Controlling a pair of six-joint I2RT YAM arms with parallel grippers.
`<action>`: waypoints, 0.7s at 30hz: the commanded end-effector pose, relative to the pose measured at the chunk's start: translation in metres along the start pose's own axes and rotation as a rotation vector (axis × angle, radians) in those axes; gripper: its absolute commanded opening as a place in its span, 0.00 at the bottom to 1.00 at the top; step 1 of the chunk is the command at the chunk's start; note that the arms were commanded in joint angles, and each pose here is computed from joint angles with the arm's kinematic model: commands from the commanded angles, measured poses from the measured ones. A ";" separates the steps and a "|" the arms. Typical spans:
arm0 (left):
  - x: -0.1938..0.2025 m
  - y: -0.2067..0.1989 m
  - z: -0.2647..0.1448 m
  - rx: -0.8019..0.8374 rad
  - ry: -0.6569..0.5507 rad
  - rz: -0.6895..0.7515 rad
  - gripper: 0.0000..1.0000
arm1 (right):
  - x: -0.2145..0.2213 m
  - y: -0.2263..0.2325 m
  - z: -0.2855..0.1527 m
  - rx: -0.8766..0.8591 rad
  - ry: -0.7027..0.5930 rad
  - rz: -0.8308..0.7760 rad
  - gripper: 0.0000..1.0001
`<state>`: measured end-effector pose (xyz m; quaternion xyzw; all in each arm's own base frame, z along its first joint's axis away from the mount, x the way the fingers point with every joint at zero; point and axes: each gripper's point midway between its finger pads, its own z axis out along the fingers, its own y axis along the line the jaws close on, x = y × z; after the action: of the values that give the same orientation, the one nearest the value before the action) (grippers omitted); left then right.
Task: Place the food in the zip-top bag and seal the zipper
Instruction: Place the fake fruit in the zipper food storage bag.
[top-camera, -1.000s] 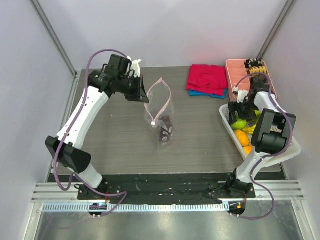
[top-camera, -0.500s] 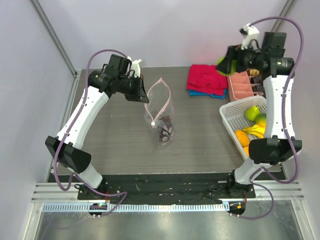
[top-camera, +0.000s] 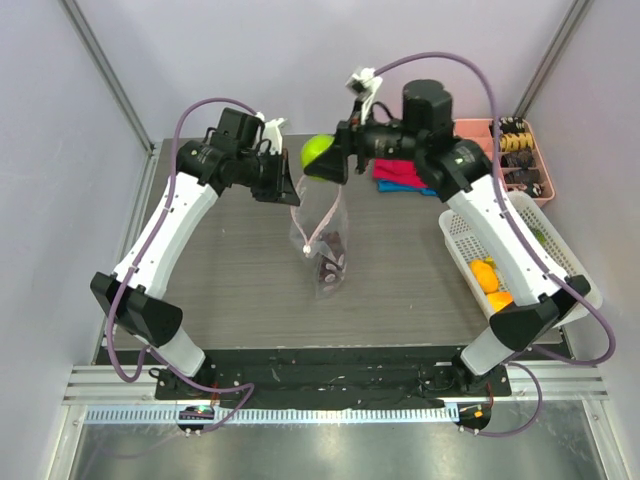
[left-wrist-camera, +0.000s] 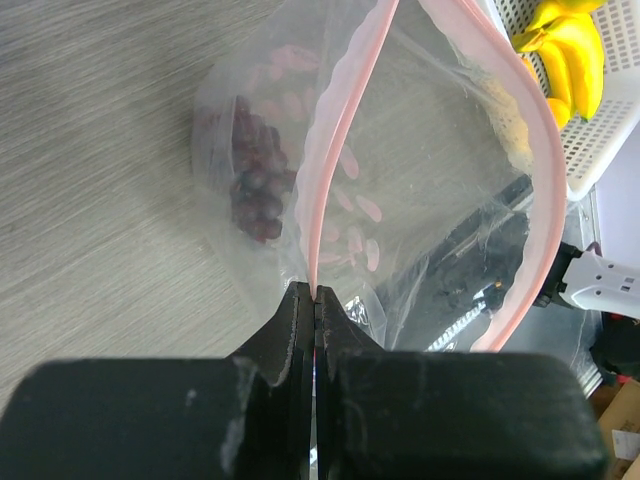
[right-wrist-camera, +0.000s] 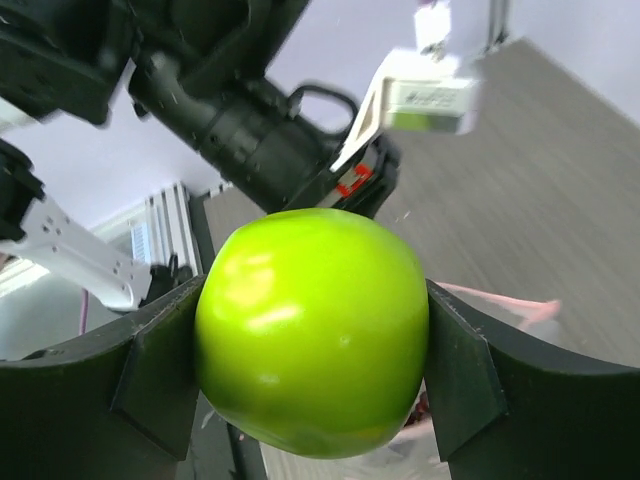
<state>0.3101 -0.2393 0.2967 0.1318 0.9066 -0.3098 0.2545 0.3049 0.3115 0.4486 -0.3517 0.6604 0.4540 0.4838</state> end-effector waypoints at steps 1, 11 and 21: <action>-0.010 -0.011 -0.008 0.033 -0.036 0.026 0.00 | 0.033 -0.003 0.034 0.017 0.058 -0.083 0.49; -0.010 -0.012 -0.009 0.035 -0.042 0.028 0.00 | 0.080 -0.036 0.030 0.192 0.220 -0.179 0.98; -0.011 -0.011 -0.005 0.034 -0.033 0.035 0.00 | 0.045 -0.057 -0.032 0.330 0.162 -0.143 1.00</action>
<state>0.3097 -0.2400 0.2964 0.1332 0.9063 -0.3109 0.2534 0.3196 0.3119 0.3471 -0.3931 0.7419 0.3018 0.4516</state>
